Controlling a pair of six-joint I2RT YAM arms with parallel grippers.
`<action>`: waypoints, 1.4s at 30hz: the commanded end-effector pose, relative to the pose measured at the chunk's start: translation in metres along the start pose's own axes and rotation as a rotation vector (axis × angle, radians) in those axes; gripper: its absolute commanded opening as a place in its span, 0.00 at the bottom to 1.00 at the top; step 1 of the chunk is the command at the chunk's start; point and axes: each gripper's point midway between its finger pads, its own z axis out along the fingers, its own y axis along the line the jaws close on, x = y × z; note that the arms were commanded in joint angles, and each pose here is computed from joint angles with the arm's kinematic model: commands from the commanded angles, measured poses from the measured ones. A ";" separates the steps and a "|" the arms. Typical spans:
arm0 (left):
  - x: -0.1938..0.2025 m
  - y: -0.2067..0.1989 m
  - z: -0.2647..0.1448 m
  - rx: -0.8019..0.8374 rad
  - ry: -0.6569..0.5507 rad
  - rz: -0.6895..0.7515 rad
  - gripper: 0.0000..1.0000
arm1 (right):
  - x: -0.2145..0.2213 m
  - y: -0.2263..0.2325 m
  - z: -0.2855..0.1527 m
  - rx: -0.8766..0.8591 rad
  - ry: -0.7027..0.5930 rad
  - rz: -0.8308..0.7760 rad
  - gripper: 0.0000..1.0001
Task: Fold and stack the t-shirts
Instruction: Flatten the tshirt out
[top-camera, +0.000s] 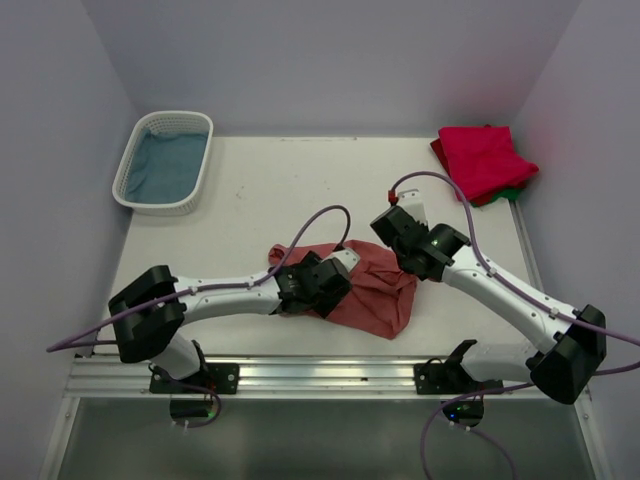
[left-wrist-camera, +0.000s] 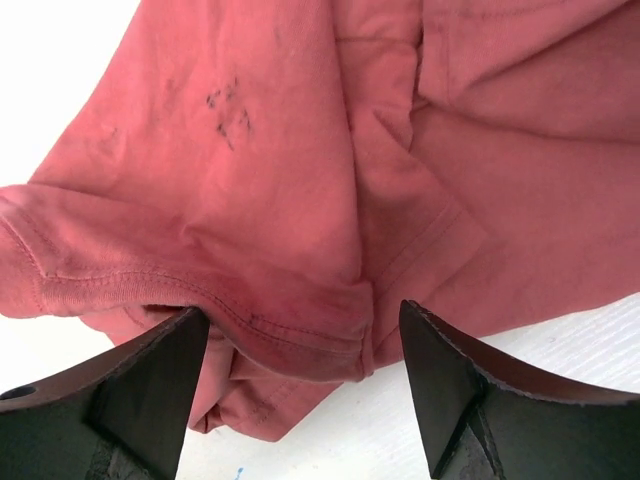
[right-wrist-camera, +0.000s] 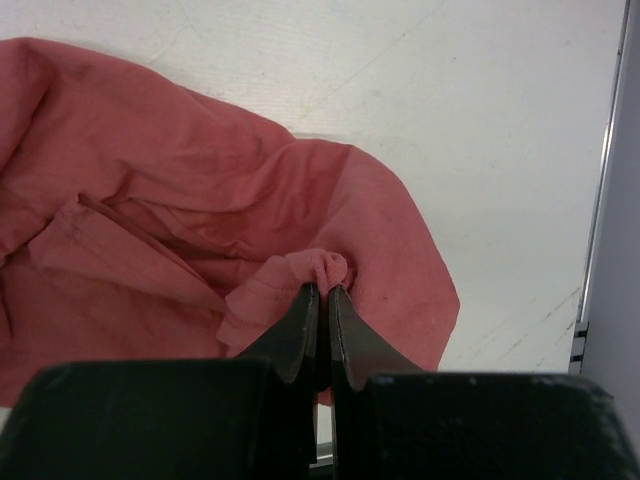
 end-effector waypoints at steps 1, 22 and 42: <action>-0.034 -0.008 -0.014 -0.042 -0.101 0.016 0.82 | -0.009 -0.003 -0.002 -0.010 -0.043 0.028 0.00; -0.007 0.009 0.015 -0.079 -0.002 -0.032 0.06 | -0.004 -0.014 -0.004 -0.004 -0.050 0.043 0.00; -0.068 0.238 -0.037 -0.433 -0.328 -0.813 0.00 | -0.005 -0.019 -0.001 0.013 -0.043 0.054 0.00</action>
